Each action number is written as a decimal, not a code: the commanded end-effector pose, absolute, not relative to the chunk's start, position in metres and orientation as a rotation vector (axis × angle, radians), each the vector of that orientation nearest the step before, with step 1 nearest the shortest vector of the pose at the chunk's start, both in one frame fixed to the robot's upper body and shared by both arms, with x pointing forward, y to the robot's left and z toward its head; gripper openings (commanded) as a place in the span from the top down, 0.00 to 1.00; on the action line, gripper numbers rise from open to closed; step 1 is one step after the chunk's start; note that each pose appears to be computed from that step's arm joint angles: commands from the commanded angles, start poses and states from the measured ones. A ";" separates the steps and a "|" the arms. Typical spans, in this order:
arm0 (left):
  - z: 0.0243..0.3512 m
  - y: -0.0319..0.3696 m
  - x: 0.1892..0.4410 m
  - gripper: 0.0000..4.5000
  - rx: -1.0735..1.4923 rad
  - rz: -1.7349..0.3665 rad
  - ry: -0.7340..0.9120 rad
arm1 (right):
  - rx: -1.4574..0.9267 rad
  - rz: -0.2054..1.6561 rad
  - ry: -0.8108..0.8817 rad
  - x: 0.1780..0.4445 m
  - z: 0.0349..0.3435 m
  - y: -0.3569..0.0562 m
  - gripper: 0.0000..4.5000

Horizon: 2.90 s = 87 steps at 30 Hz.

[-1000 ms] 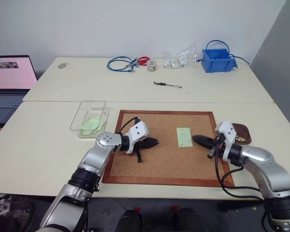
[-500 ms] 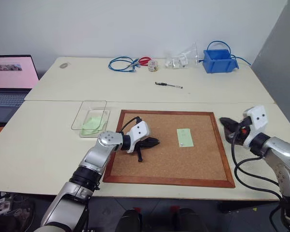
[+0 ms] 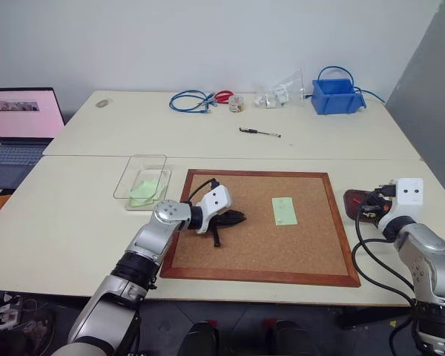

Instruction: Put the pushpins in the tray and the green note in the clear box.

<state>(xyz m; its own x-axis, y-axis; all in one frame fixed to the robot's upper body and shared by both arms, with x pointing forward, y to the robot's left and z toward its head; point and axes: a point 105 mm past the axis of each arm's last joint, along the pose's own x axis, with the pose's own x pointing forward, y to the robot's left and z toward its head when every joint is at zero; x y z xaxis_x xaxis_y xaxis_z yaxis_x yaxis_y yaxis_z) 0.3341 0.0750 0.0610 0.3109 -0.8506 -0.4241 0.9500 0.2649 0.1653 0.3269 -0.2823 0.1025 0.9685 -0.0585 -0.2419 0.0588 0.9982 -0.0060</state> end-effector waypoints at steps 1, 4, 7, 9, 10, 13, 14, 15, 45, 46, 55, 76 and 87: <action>0.006 0.088 0.309 1.00 0.440 -1.259 0.505 | 0.048 -0.107 0.233 0.330 0.108 -0.290 0.99; 0.005 0.090 0.307 1.00 0.439 -1.260 0.510 | 0.040 -0.110 0.235 0.332 0.107 -0.291 0.99; 0.004 0.089 0.305 1.00 0.436 -1.261 0.511 | 0.040 -0.114 0.239 0.333 0.106 -0.292 0.99; 0.004 0.088 0.305 1.00 0.436 -1.262 0.510 | 0.041 -0.120 0.242 0.334 0.105 -0.294 0.95; 0.004 0.088 0.306 1.00 0.436 -1.263 0.509 | 0.040 -0.122 0.242 0.334 0.105 -0.295 0.92; 0.005 0.087 0.306 1.00 0.436 -1.264 0.509 | 0.040 -0.124 0.244 0.334 0.105 -0.296 0.81; 0.005 0.087 0.306 1.00 0.437 -1.265 0.508 | 0.038 -0.124 0.247 0.334 0.104 -0.297 0.75; 0.005 0.087 0.306 1.00 0.439 -1.269 0.507 | 0.031 -0.125 0.250 0.333 0.103 -0.298 0.72; 0.000 0.089 0.302 1.00 0.443 -1.275 0.509 | -0.226 0.963 0.111 0.283 0.131 -0.124 0.06; 0.000 0.088 0.301 1.00 0.443 -1.276 0.509 | -0.235 0.982 0.116 0.282 0.127 -0.121 0.06; 0.000 0.089 0.296 1.00 0.450 -1.285 0.511 | -0.272 1.004 0.159 0.294 0.090 -0.113 0.06; 0.002 0.089 0.296 1.00 0.450 -1.287 0.507 | -0.241 0.985 0.151 0.300 0.085 -0.116 0.69; 0.001 0.087 0.294 1.00 0.447 -1.290 0.511 | -0.261 0.961 0.124 0.304 0.093 -0.120 0.99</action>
<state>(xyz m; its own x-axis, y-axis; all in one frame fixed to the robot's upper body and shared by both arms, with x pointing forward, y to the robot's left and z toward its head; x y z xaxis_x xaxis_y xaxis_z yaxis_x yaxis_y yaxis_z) 0.3249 0.0771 0.0632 0.3185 -0.8545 -0.4103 0.9455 0.2551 0.2026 0.2992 -0.1188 0.0732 0.5488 0.7900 -0.2733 -0.8331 0.5437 -0.1012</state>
